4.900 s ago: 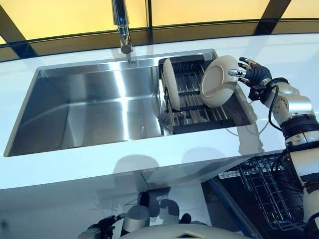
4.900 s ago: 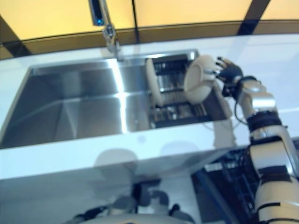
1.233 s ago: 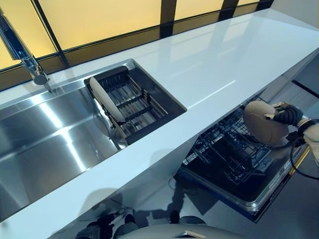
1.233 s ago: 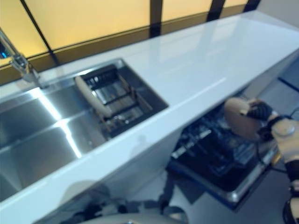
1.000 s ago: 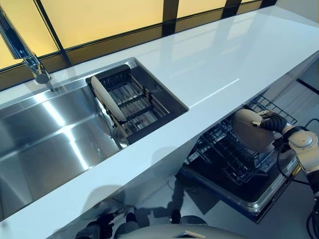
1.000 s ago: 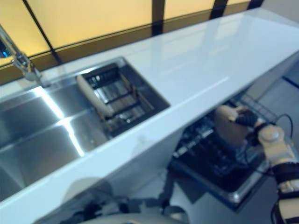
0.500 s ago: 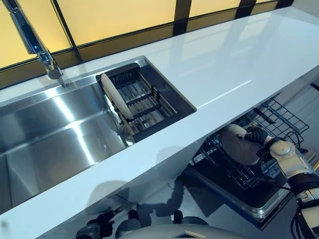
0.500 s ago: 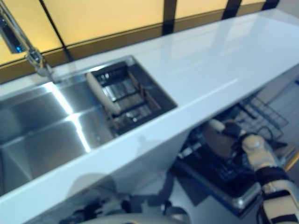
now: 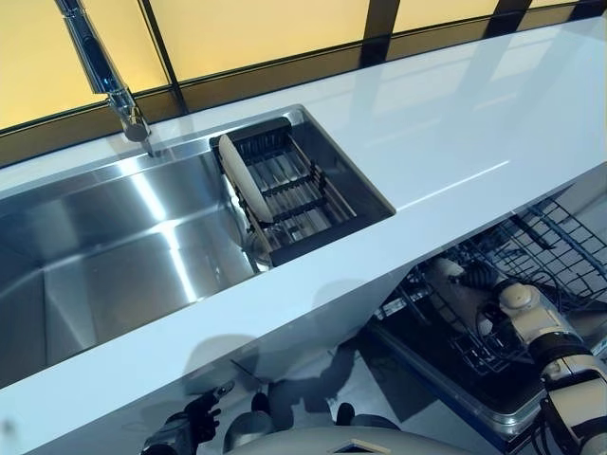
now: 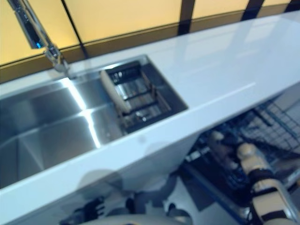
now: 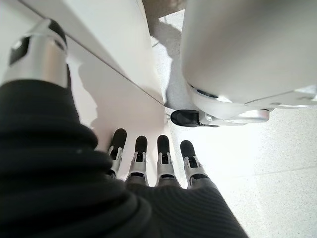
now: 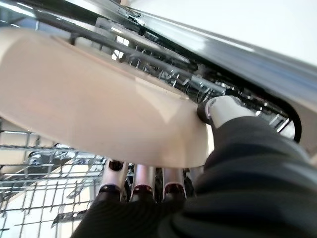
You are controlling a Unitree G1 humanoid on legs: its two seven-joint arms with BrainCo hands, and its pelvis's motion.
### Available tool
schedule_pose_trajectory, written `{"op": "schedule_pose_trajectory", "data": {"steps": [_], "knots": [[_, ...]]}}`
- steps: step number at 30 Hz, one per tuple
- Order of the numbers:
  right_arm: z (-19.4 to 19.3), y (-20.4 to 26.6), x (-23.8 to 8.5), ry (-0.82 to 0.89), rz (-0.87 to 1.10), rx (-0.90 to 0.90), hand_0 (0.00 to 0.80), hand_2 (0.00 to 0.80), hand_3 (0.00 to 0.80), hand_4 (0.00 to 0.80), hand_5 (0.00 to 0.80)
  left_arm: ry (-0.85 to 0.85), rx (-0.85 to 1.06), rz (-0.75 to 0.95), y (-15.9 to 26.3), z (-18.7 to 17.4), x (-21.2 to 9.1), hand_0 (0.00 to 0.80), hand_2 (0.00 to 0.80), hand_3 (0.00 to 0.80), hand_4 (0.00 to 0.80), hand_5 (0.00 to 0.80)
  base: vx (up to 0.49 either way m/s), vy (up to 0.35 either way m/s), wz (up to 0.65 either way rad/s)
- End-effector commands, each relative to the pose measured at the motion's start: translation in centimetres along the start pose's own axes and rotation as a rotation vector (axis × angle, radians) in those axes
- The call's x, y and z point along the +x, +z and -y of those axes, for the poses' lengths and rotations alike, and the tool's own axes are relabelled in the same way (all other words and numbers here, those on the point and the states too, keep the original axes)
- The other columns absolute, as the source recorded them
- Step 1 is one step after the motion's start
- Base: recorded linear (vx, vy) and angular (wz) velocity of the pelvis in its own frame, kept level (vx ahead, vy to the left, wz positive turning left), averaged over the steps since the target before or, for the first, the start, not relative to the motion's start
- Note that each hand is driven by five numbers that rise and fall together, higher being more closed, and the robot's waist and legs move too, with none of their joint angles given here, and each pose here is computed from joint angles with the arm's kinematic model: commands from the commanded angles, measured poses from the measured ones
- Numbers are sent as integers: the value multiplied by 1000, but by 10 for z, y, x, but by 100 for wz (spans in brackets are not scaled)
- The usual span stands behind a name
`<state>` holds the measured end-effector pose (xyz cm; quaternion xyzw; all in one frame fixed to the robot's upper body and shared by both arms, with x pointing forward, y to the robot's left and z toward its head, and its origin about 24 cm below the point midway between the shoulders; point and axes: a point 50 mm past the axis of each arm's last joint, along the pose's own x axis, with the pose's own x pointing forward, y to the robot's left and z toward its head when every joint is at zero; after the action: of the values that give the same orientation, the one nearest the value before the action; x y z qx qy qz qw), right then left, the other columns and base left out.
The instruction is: Take plates into dishwasher
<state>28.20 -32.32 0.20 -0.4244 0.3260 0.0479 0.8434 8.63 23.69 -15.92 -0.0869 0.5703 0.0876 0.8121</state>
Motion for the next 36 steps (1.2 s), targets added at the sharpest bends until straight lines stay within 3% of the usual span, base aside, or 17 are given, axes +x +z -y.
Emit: {"op": "schedule_pose_trajectory", "data": {"steps": [1, 4, 5, 6, 25, 33, 36], "knots": [[13, 32, 10, -26, 31, -12, 800, 800, 800, 800, 800, -18, -6, 99, 34, 1, 2, 0, 0, 0, 0, 0, -8, -8, 3], [10, 29, 11, 2, -2, 9, 800, 800, 800, 800, 800, -25, -3, 105, 35, 2, 2, 0, 0, 0, 0, 0, -6, -6, 7], [10, 27, 12, 3, -13, 8, 662, 662, 662, 662, 662, -26, -2, 106, 36, 2, 2, 0, 0, 0, 0, 0, 3, 0, 8], [11, 26, 12, -7, -19, 3, 0, 0, 0, 0, 0, -26, -1, 106, 36, 2, 2, 0, 0, 0, 0, 0, 6, 2, 7], [55, 8, -4, -140, -58, 42, 0, 0, 0, 0, 0, 20, -17, 78, 30, -10, 0, 0, 0, 0, 0, 0, 2, 1, 1], [97, -15, -26, -340, -88, 231, 0, 0, 0, 0, 0, 45, -28, 61, 24, -16, -2, 0, 0, 0, 0, 0, 0, 0, 0], [113, -12, -35, -411, -6, 305, 0, 0, 0, 0, 0, 51, -31, 52, 20, -18, -2, 0, 0, 0, 0, 0, 30, 10, -1]]}}
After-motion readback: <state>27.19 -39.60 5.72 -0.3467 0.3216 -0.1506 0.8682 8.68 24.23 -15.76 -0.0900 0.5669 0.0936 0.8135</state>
